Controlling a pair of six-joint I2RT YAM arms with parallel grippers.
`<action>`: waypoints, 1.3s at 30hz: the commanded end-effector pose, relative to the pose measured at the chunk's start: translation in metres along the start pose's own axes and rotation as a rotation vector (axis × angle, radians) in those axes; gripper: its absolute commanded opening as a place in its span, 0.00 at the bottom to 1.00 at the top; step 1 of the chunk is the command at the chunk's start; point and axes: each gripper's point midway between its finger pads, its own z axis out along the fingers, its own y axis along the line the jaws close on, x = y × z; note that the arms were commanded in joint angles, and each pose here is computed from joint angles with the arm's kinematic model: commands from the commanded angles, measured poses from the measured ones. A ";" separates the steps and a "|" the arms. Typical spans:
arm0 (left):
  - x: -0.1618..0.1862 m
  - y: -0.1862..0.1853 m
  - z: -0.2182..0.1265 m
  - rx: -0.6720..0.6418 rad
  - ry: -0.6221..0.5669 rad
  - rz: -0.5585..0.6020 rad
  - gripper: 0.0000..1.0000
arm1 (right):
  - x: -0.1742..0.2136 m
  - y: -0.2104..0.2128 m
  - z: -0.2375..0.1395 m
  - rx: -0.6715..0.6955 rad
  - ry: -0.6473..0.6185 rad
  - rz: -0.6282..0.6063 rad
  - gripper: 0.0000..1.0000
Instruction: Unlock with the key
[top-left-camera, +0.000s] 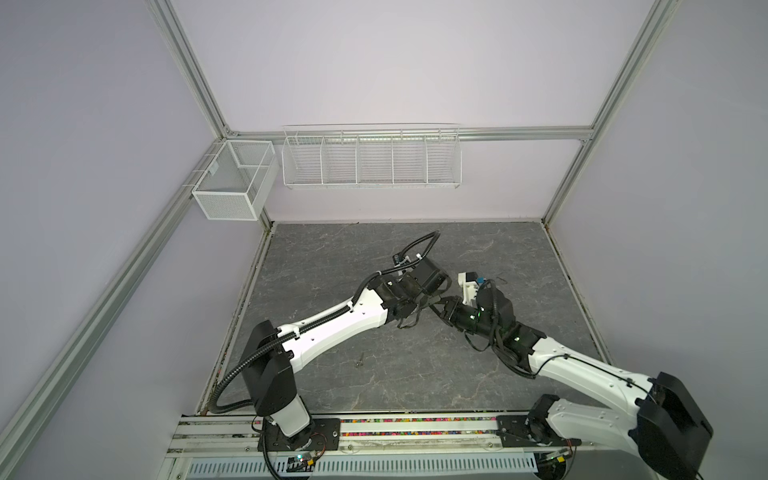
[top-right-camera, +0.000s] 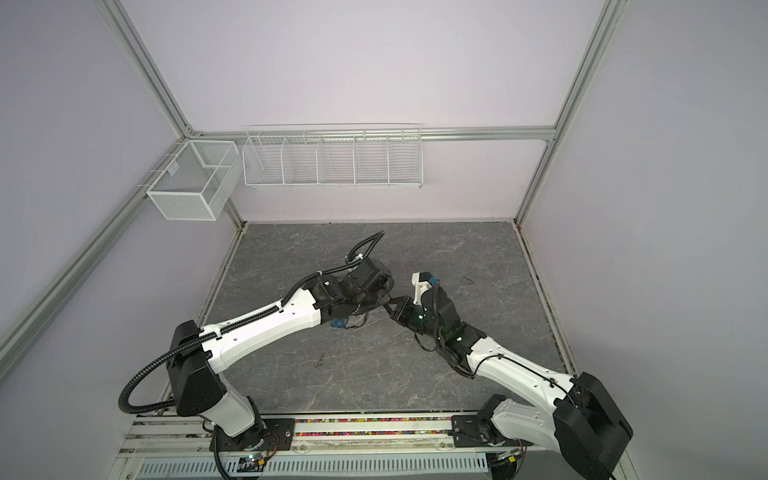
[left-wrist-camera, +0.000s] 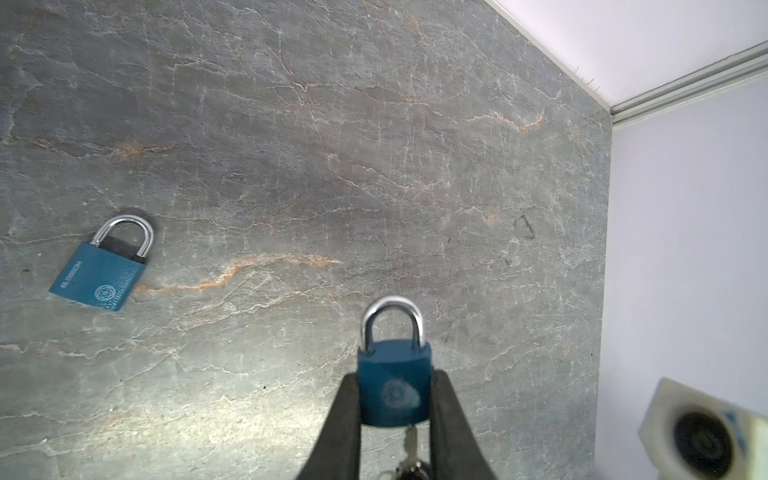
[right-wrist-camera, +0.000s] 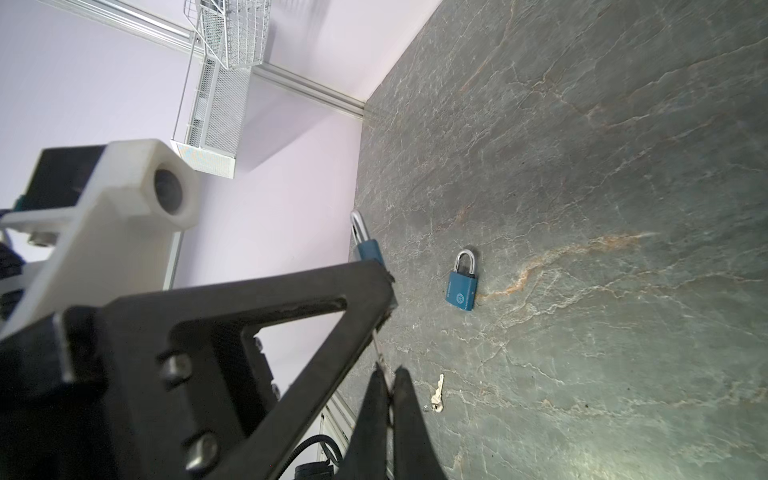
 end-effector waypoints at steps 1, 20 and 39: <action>-0.011 -0.005 -0.014 0.033 -0.042 -0.032 0.00 | 0.000 -0.001 -0.002 0.012 0.003 -0.002 0.06; -0.003 0.000 -0.005 0.022 -0.019 -0.031 0.00 | -0.006 0.012 -0.001 -0.018 -0.011 -0.015 0.06; 0.002 0.001 -0.005 0.041 -0.002 -0.038 0.00 | -0.012 0.003 0.003 -0.005 -0.033 0.029 0.06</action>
